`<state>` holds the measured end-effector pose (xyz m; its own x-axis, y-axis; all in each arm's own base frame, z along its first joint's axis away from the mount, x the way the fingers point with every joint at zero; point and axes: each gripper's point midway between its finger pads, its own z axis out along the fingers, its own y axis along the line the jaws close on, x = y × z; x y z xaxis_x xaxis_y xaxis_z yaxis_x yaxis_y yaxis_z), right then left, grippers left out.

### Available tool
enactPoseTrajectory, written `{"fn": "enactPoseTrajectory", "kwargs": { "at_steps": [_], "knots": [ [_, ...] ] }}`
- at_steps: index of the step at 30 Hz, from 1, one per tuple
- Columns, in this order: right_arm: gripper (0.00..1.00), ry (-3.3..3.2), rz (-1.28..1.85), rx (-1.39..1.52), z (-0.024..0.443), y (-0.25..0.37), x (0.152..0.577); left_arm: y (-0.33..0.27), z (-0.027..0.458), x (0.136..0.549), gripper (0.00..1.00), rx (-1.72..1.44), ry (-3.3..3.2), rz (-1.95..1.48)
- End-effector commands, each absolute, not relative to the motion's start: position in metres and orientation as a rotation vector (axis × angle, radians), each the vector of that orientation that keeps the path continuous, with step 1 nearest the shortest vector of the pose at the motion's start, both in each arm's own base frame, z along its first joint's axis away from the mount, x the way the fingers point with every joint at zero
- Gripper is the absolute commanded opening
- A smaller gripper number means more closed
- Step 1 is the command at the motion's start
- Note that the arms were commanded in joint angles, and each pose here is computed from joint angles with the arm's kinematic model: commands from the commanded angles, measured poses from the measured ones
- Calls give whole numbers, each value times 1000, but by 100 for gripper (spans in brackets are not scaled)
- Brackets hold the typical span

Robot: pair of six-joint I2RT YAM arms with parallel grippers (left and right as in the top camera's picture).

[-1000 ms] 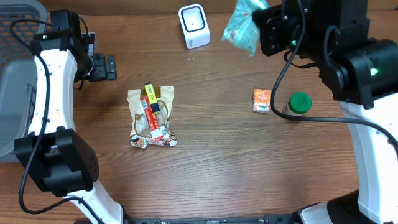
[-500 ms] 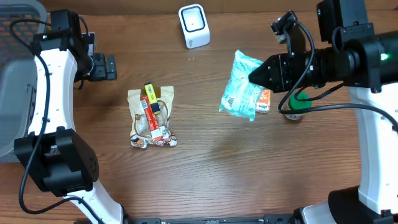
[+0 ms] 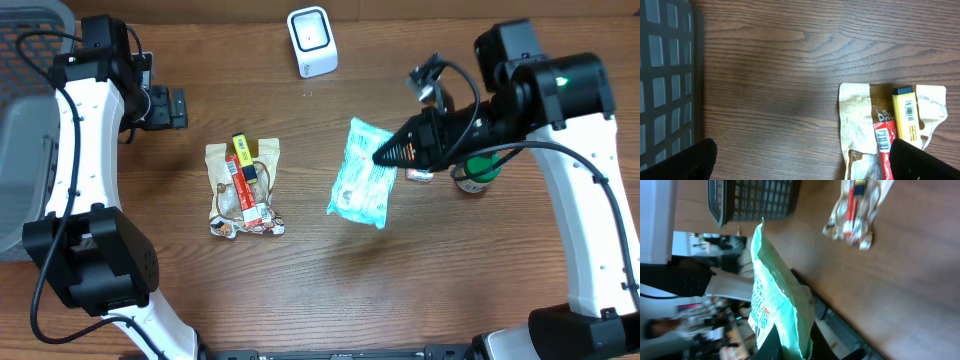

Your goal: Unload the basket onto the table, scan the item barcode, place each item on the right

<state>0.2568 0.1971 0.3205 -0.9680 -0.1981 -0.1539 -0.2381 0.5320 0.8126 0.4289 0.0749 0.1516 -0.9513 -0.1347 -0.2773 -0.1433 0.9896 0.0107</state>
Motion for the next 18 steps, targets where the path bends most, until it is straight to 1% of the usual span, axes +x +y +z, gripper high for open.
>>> {"fn": "enactPoseTrajectory", "kwargs": {
  "at_steps": [1,4,9,14,18],
  "knots": [
    [3,2689,1570,-353,328,200,237,72,159,431,99,-174,2836,34],
    [3,2702,1660,-321,322,202,221,72,159,431,100,-174,2836,34],
    [4,2631,1847,-375,337,215,188,72,159,431,100,-174,2835,34],
    [4,2587,1847,-534,352,223,155,72,159,431,100,-174,2835,34],
    [4,2569,1844,-582,356,224,145,72,159,431,100,-174,2835,34]
  ]
}}
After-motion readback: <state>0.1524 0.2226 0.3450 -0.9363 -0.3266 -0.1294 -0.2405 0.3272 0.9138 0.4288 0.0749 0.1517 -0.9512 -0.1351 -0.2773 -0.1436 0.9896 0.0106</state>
